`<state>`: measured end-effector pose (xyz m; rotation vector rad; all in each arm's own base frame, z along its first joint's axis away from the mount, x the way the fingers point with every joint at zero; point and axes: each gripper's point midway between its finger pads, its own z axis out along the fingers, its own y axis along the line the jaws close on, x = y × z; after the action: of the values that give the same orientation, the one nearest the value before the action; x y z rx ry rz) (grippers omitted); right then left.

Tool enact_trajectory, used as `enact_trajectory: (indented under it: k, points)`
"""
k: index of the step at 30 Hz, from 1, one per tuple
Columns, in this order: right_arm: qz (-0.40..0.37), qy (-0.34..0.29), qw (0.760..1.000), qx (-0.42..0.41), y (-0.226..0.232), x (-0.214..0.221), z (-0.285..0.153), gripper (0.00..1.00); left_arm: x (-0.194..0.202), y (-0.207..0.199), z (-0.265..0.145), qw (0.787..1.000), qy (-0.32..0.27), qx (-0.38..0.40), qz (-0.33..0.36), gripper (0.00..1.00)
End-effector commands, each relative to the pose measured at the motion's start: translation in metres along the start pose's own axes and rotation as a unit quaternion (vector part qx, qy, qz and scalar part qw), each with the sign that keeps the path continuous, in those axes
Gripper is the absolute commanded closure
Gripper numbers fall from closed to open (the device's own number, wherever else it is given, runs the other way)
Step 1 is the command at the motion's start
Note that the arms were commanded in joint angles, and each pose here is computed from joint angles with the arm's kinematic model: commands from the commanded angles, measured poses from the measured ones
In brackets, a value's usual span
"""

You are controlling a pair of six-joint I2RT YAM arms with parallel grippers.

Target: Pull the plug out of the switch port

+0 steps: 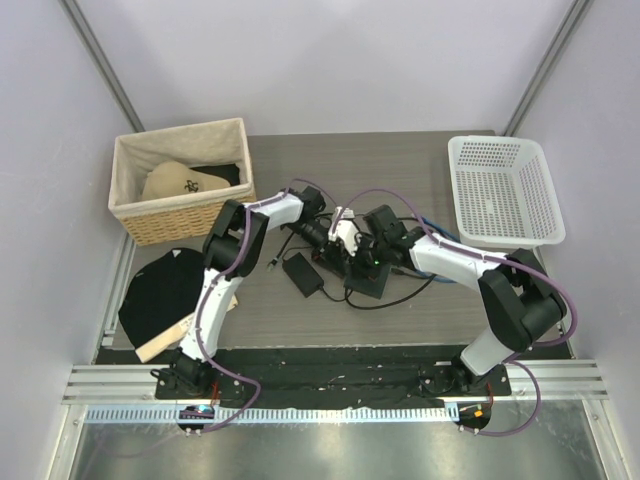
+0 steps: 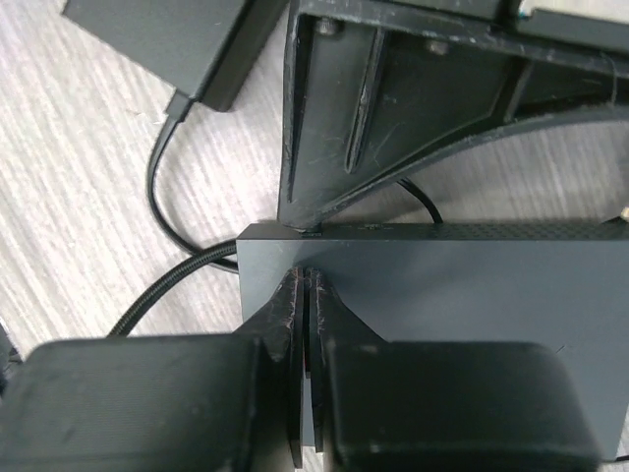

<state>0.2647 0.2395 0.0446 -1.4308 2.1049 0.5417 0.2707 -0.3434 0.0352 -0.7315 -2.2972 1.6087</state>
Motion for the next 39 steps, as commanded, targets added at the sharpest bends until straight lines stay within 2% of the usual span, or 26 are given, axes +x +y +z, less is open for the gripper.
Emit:
enact_trajectory:
  k: [1, 3, 4, 8, 11, 13, 16, 20, 21, 24, 26, 27, 29, 30, 32, 34, 39]
  points:
    - [0.044, 0.147, 0.988, -0.025, 0.020, 0.089, 0.013, 0.99, -0.019, 0.007, -0.014, 0.997, -0.008, -0.060, 0.043, 1.00]
    - [0.047, 0.144, 0.988, -0.027, 0.020, 0.087, 0.014, 0.99, -0.009, 0.003, -0.008, 0.998, -0.002, -0.049, 0.036, 1.00]
    - [0.045, 0.142, 0.988, -0.026, 0.020, 0.085, 0.014, 0.99, 0.012, 0.010, -0.001, 0.999, 0.012, -0.042, 0.006, 1.00]
    - [0.041, 0.142, 0.989, -0.019, 0.018, 0.085, 0.013, 0.99, 0.050, 0.013, 0.011, 0.999, 0.034, -0.023, -0.029, 1.00]
    - [0.042, 0.143, 0.989, -0.021, 0.019, 0.087, 0.013, 0.99, 0.042, 0.013, 0.002, 0.999, 0.018, 0.000, -0.047, 1.00]
    - [0.046, 0.143, 0.988, -0.024, 0.021, 0.088, 0.012, 0.99, 0.017, 0.017, -0.013, 0.998, -0.012, 0.000, -0.059, 1.00]
    - [0.046, 0.144, 0.988, -0.024, 0.021, 0.088, 0.012, 0.99, -0.003, 0.021, -0.023, 0.999, -0.023, -0.028, -0.020, 1.00]
    - [0.047, 0.146, 0.988, -0.023, 0.021, 0.089, 0.011, 0.99, 0.014, 0.011, -0.005, 1.000, 0.001, -0.016, -0.014, 1.00]
    - [0.047, 0.146, 0.988, -0.021, 0.021, 0.089, 0.011, 0.99, 0.034, 0.011, 0.009, 0.999, 0.022, -0.012, -0.029, 1.00]
    - [0.046, 0.145, 0.988, -0.020, 0.021, 0.089, 0.010, 0.99, 0.057, 0.006, 0.027, 0.998, 0.049, -0.005, -0.027, 1.00]
    - [0.046, 0.146, 0.988, -0.019, 0.021, 0.089, 0.010, 0.99, 0.059, 0.007, 0.022, 0.998, 0.062, -0.010, -0.025, 1.00]
    - [0.046, 0.146, 0.988, -0.020, 0.021, 0.089, 0.010, 0.99, 0.043, 0.006, 0.017, 0.998, 0.060, -0.026, 0.010, 1.00]
    - [0.046, 0.149, 0.987, -0.024, 0.022, 0.090, 0.010, 0.99, 0.032, 0.014, 0.003, 0.998, 0.058, -0.034, 0.003, 1.00]
    - [0.046, 0.149, 0.988, -0.025, 0.022, 0.090, 0.010, 0.99, 0.010, 0.010, -0.007, 0.999, 0.037, -0.035, 0.019, 1.00]
    - [0.046, 0.149, 0.987, -0.025, 0.022, 0.090, 0.010, 0.99, -0.017, 0.018, -0.026, 0.999, -0.001, -0.036, 0.000, 1.00]
    - [0.049, 0.151, 0.987, -0.023, 0.023, 0.092, 0.009, 0.99, -0.022, 0.026, -0.031, 0.999, -0.015, -0.042, 0.005, 1.00]
    - [0.052, 0.148, 0.987, -0.020, 0.027, 0.094, 0.003, 0.99, 0.037, 0.026, -0.004, 0.999, 0.033, -0.007, -0.041, 1.00]
